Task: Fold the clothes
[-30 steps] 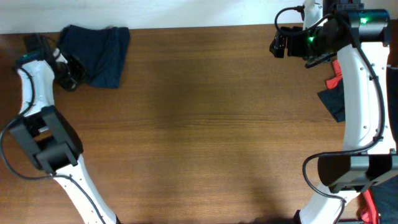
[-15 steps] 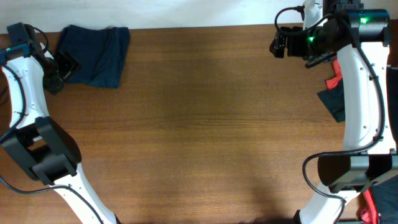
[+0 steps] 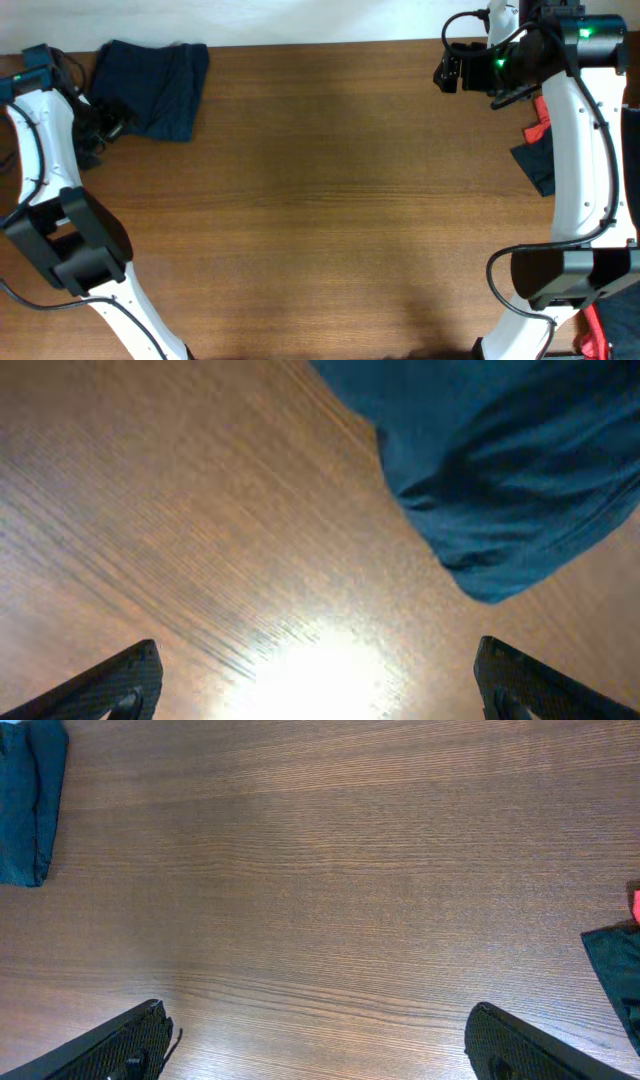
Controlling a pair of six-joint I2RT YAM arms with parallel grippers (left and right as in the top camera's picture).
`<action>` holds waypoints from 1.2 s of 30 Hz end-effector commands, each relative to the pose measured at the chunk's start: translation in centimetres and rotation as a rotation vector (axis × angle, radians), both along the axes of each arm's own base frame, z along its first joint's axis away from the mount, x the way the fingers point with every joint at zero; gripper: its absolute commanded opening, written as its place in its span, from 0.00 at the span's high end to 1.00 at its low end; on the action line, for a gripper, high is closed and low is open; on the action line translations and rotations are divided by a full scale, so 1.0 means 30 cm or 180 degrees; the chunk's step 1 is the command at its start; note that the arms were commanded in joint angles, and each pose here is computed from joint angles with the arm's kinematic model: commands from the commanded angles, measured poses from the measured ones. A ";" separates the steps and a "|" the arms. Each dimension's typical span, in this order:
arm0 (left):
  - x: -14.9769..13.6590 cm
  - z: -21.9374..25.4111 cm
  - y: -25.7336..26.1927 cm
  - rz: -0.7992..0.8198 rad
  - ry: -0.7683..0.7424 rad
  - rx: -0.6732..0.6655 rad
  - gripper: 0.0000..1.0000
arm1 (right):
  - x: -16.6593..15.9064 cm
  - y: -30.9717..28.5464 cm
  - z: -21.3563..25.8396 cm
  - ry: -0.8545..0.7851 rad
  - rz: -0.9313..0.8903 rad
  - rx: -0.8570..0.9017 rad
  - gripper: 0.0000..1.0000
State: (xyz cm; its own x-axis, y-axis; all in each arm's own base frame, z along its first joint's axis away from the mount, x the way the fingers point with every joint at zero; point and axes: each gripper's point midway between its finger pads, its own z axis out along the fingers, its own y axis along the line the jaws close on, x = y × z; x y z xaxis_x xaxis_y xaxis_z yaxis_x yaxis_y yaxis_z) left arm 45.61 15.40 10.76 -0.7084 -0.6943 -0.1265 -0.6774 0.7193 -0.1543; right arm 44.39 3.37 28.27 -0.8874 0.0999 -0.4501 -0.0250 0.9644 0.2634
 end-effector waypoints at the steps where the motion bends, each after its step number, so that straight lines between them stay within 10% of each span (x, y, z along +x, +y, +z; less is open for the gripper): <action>1: 0.015 0.003 -0.024 -0.0090 0.0026 0.0174 0.01 | -0.007 -0.020 0.017 -0.0035 -0.0057 -0.0019 0.02; 36: -0.110 -0.197 -0.372 -0.0834 0.0799 0.0170 0.01 | -0.007 -0.020 0.017 -0.0035 -0.0057 -0.0019 0.02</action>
